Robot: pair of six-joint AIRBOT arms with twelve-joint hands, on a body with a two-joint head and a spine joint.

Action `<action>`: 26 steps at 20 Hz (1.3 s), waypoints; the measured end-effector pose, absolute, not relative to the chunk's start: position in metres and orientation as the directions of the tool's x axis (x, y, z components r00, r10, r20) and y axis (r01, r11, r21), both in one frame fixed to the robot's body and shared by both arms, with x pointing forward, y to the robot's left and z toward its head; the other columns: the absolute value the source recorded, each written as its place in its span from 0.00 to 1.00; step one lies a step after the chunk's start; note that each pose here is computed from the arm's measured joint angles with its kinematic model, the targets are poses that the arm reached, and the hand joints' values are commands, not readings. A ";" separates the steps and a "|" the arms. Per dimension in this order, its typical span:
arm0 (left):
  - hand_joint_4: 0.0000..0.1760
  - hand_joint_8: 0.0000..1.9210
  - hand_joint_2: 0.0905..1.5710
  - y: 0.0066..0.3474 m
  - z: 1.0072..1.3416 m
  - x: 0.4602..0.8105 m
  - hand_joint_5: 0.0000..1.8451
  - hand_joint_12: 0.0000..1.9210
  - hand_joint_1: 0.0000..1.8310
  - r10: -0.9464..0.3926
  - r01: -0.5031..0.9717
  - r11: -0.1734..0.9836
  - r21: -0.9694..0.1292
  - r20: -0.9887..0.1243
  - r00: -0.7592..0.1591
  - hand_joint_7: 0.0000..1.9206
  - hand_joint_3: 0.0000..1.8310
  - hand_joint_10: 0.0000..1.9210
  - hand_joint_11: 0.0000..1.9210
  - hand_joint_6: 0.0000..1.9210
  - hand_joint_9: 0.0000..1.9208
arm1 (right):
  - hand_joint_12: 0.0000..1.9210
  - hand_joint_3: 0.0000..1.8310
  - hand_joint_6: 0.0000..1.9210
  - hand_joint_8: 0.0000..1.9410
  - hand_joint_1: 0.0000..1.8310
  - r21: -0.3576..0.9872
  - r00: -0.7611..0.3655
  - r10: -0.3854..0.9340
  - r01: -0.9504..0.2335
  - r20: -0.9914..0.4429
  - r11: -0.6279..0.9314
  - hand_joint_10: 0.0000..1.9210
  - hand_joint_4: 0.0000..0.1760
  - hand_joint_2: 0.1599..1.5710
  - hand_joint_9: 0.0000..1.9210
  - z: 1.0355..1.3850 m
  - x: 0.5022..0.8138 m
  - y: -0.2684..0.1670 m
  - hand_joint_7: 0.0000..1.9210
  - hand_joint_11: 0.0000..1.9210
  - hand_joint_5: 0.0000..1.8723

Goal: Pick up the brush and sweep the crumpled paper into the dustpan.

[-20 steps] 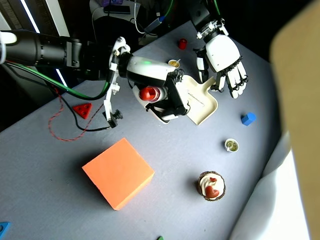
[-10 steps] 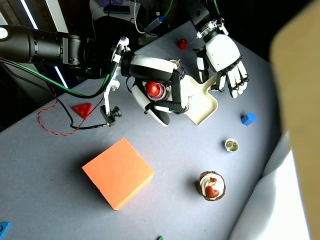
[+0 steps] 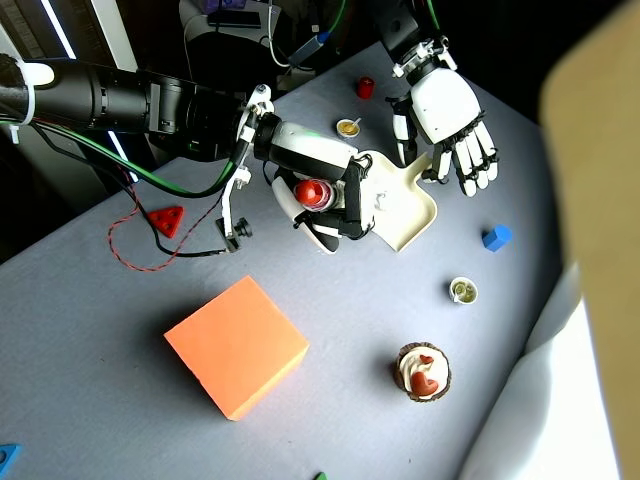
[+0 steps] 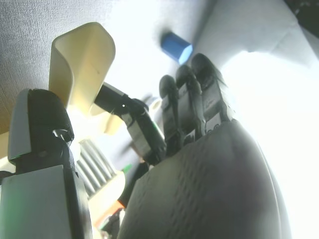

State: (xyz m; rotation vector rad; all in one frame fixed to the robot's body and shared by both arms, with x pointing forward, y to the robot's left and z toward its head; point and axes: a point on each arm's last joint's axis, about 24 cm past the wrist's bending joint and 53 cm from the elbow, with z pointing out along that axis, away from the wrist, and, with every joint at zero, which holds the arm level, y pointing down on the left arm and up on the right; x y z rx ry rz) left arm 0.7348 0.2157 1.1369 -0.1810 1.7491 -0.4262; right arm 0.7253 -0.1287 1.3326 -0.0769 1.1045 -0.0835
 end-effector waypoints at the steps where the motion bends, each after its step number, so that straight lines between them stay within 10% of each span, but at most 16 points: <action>1: 0.00 0.00 0.69 0.217 1.137 0.735 0.53 0.09 0.60 -0.348 0.109 0.919 -0.378 -0.911 -0.223 0.13 0.00 0.00 0.00 0.51 0.08 | 1.00 0.00 1.00 1.00 0.80 -0.089 0.450 -0.091 0.024 -0.888 0.996 1.00 1.00 0.70 0.63 1.332 0.725 -0.129 0.60 0.63 0.57; 26: 0.00 0.00 0.69 0.216 1.139 0.735 0.54 0.21 0.61 -0.352 0.107 0.918 -0.382 -0.909 -0.221 0.14 0.00 0.00 0.00 0.50 0.10 | 1.00 0.00 1.00 1.00 0.78 -0.125 0.624 -0.147 0.079 -0.768 0.989 1.00 1.00 0.71 0.67 1.351 0.652 -0.186 0.63 0.62 0.59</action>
